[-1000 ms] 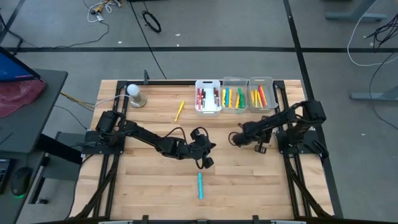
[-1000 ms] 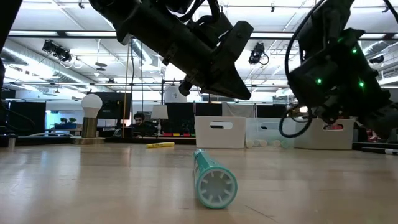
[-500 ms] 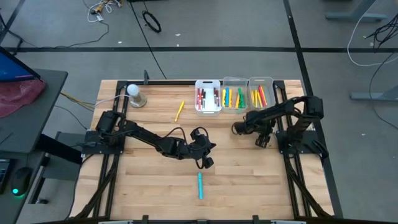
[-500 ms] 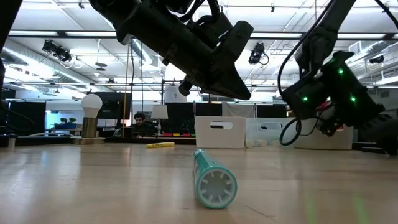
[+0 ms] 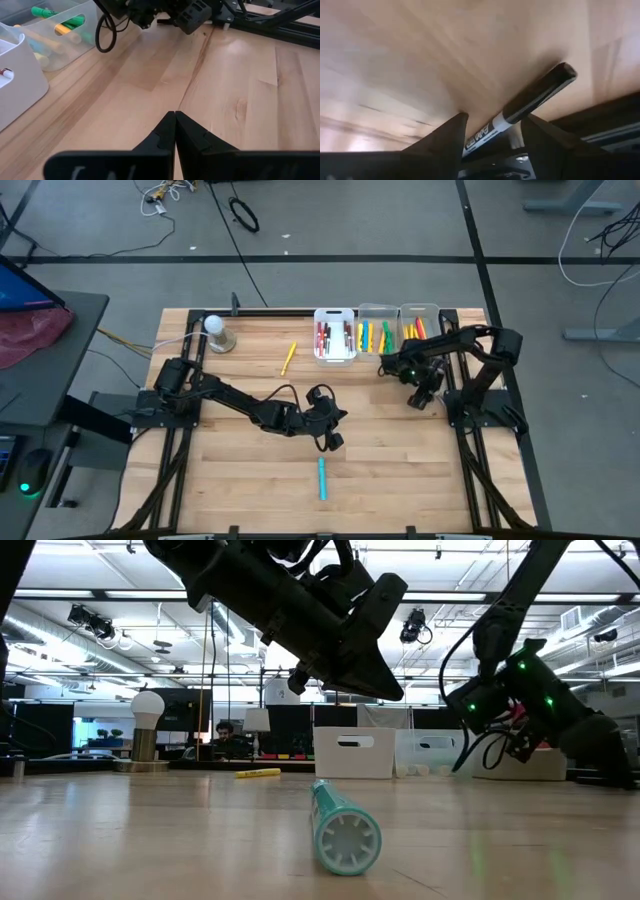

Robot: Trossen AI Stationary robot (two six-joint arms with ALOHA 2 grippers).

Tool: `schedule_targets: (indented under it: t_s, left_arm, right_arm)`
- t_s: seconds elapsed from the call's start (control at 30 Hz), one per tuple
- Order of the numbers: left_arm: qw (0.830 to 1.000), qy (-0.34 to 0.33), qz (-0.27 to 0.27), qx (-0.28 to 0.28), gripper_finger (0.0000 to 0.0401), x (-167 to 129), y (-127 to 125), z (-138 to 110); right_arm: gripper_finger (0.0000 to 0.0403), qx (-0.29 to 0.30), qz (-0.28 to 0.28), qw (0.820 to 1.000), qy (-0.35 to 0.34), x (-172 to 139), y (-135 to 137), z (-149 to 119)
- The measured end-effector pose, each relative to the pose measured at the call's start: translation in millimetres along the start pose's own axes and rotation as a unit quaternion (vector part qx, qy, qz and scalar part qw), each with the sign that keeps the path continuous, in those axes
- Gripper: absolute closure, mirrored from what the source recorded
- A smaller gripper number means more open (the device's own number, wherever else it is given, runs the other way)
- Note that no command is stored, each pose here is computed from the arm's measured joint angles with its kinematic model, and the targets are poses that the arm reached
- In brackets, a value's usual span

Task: Pick & Place Markers
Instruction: Put the black marker pen into the white bin

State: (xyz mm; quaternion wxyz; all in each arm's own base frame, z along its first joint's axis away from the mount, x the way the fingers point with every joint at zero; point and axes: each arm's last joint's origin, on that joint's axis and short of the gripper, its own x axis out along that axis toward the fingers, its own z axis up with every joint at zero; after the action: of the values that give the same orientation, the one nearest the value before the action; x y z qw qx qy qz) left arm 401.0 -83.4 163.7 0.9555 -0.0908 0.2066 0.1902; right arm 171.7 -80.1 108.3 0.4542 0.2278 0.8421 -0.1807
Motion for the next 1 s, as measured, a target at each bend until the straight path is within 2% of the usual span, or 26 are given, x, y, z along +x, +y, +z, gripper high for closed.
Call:
schedule_targets:
  t_s: [0.17, 0.47, 0.6, 0.73, 0.87, 1.0]
  left_arm:
    - [1.0, 0.0, 0.0, 0.0, 0.0387, 0.0, 0.0, 0.0]
    - [1.0, 0.007, 0.001, 0.005, 0.0387, -0.9, -0.7, -1.9]
    - [1.0, 0.023, -0.002, 0.016, 0.0387, -6.2, -1.7, -2.2]
    - [0.999, 0.042, -0.004, 0.026, 0.0387, -14.7, -1.9, 0.3]
    - [0.999, 0.041, -0.013, 0.028, 0.0387, -27.1, -3.0, 10.6]
    - [0.998, 0.036, -0.026, 0.034, 0.0387, -38.5, -3.6, 21.2]
  right_arm:
    - [0.0259, -0.017, 0.013, 1.0, -0.011, -2.4, 3.6, 2.5]
    - [0.0374, -0.025, -0.002, 0.999, -0.024, -3.6, 16.9, 1.4]
    - [0.0387, -0.034, -0.011, 0.999, -0.04, -6.1, 23.4, -1.6]
    - [0.038, -0.053, -0.009, 0.993, -0.105, -15.4, 32.1, -6.5]
    - [0.0383, -0.074, 0.017, 0.972, -0.224, -32.2, 43.9, -6.3]
    - [0.0384, -0.106, 0.08, 0.926, -0.354, -46.0, 57.1, -7.1]
